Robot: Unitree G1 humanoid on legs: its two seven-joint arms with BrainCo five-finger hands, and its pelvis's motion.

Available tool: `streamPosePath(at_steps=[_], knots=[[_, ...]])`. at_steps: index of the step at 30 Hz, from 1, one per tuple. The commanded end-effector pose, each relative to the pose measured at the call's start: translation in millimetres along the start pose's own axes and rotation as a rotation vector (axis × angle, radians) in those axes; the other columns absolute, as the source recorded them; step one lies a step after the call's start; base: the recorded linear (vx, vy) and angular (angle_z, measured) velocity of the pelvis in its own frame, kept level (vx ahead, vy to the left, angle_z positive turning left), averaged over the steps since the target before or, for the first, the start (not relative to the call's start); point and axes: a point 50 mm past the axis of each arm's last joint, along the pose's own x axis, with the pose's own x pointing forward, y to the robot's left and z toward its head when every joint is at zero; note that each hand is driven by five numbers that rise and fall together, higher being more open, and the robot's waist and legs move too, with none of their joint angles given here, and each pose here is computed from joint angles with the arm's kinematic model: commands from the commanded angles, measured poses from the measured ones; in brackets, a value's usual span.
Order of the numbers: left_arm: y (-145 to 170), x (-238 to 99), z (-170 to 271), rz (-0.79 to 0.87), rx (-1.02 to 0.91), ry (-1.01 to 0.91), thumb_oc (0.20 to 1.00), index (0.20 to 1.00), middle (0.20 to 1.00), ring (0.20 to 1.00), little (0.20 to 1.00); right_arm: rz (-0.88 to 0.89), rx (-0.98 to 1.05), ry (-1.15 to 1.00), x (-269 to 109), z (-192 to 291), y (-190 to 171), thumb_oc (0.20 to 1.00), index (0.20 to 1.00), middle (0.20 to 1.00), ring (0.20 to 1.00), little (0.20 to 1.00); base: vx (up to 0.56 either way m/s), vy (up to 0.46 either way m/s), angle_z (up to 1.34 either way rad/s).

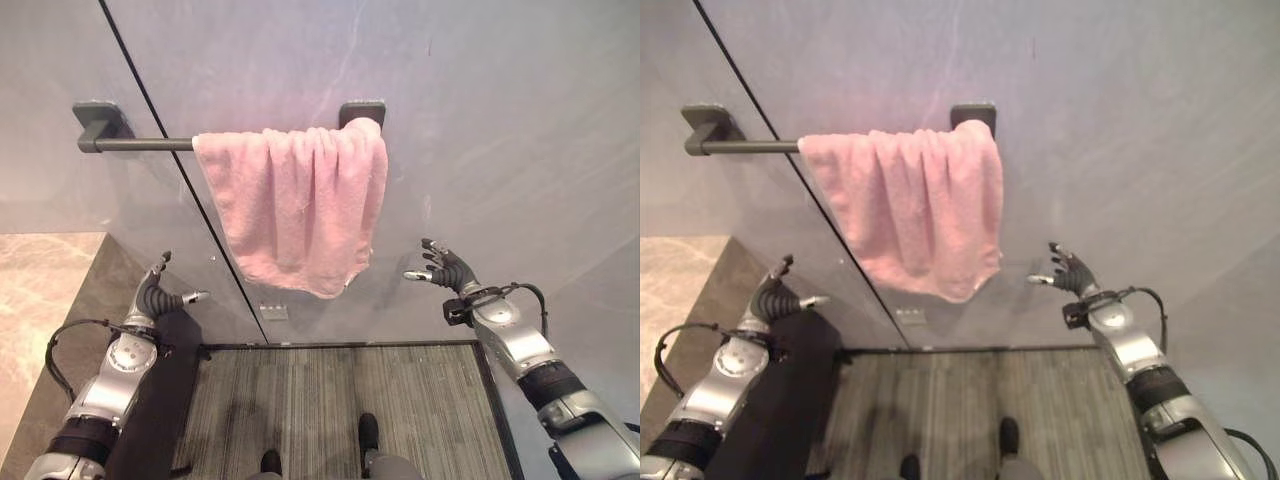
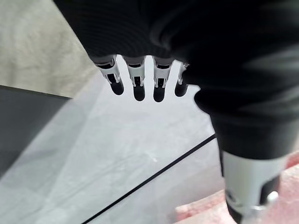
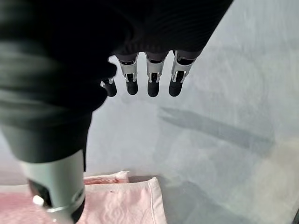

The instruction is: Put brush and paste in cup on sink, flatten towel.

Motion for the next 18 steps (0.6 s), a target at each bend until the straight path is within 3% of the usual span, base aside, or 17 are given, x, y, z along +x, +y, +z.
streamPosePath(at_steps=[1,18], knots=[[19.5,20.8,38.8,0.061,0.069,-0.159,1.000,1.000,1.000,1.000,1.000,-0.001,-0.020,-0.136,17.8,45.7,9.2,1.000,1.000,1.000,1.000,1.000,0.00,0.000,0.00],[-3.9,40.5,88.6,-0.058,-0.028,-0.278,1.000,1.000,1.000,1.000,1.000,0.029,-0.126,-0.250,39.9,107.3,37.3,1.000,1.000,1.000,1.000,1.000,0.01,0.002,0.01]])
